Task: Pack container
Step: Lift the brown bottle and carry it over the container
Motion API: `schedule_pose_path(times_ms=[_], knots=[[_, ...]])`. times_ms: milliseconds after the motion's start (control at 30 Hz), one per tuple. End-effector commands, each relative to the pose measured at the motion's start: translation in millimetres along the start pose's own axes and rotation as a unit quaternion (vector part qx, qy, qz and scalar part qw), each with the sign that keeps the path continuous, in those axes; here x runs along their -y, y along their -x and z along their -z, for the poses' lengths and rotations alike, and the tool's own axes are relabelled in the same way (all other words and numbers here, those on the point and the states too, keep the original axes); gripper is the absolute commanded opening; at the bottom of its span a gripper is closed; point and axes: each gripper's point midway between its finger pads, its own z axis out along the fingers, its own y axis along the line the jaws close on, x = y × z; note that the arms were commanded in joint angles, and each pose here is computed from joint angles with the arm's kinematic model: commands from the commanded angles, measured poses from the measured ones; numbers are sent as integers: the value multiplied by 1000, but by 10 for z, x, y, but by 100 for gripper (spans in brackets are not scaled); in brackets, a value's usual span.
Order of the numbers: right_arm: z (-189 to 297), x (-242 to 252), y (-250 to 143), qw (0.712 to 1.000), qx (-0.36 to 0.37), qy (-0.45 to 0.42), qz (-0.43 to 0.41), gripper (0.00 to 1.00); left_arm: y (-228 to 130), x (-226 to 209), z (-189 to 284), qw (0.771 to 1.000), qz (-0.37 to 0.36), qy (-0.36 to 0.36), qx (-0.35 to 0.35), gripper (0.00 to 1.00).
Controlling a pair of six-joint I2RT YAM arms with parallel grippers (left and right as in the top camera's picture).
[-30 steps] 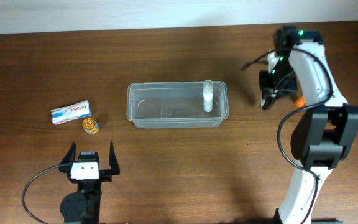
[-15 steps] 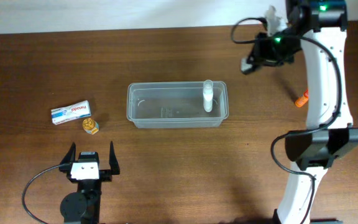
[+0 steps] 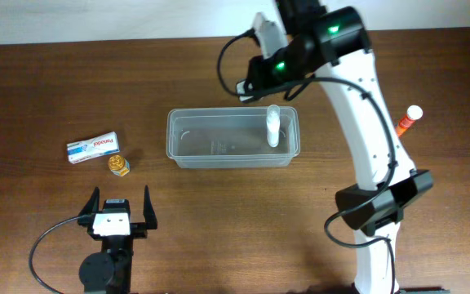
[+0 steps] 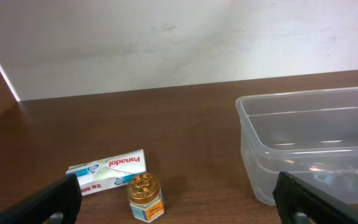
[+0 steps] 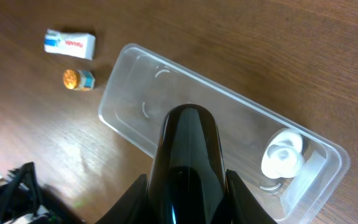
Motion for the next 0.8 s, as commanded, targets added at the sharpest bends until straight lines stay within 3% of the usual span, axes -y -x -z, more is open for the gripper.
schedule_pose_path(times_ms=[0,767], knots=[[-6,45,-16,999,2,-51,-4,27,-5,12,3,1000,-8,-2,1,99],[-974,509,-410,989,-73,-107,-67,26,-5,12,3,1000,-8,-2,1,99]])
